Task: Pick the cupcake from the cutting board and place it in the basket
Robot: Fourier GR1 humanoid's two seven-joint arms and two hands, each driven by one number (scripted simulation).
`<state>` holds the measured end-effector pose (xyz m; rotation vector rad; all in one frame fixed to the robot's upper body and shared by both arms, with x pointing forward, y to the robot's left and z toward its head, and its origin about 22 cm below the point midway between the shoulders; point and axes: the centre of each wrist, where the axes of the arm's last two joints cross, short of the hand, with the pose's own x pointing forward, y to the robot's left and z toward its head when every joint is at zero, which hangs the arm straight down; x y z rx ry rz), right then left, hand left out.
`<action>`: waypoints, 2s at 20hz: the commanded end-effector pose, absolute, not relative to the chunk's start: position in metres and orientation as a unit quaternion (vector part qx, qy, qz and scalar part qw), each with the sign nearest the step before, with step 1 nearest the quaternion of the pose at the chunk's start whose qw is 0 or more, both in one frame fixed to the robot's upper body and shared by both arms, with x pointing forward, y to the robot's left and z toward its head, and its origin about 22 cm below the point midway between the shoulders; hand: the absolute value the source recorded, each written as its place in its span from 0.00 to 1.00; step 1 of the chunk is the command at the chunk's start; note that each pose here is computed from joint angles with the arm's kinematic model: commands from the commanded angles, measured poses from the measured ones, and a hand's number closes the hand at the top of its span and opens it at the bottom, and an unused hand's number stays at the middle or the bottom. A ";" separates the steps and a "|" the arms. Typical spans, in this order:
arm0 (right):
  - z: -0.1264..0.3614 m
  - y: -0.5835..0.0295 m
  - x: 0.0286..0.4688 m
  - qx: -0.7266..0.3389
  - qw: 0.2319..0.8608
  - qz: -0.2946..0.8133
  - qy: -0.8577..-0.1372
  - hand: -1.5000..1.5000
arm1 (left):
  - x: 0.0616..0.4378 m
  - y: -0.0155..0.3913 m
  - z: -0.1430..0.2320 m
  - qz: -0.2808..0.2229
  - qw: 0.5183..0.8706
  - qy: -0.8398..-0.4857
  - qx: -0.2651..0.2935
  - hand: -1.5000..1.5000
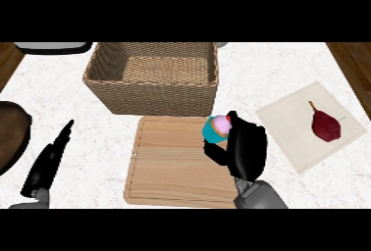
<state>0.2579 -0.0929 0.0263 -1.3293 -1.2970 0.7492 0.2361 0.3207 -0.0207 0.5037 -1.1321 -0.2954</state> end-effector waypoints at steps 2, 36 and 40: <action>0.118 -0.087 0.248 -0.603 0.506 0.276 -0.552 1.00 | 0.233 0.319 -0.017 -0.126 0.805 -0.533 0.227 0.50; 0.292 0.015 0.325 -0.440 0.574 0.281 -0.631 1.00 | 0.263 0.306 -0.011 -0.158 0.793 -0.540 0.231 0.50; 0.271 0.030 0.345 -0.458 0.573 0.285 -0.616 1.00 | 0.263 0.306 -0.011 -0.156 0.795 -0.542 0.224 0.50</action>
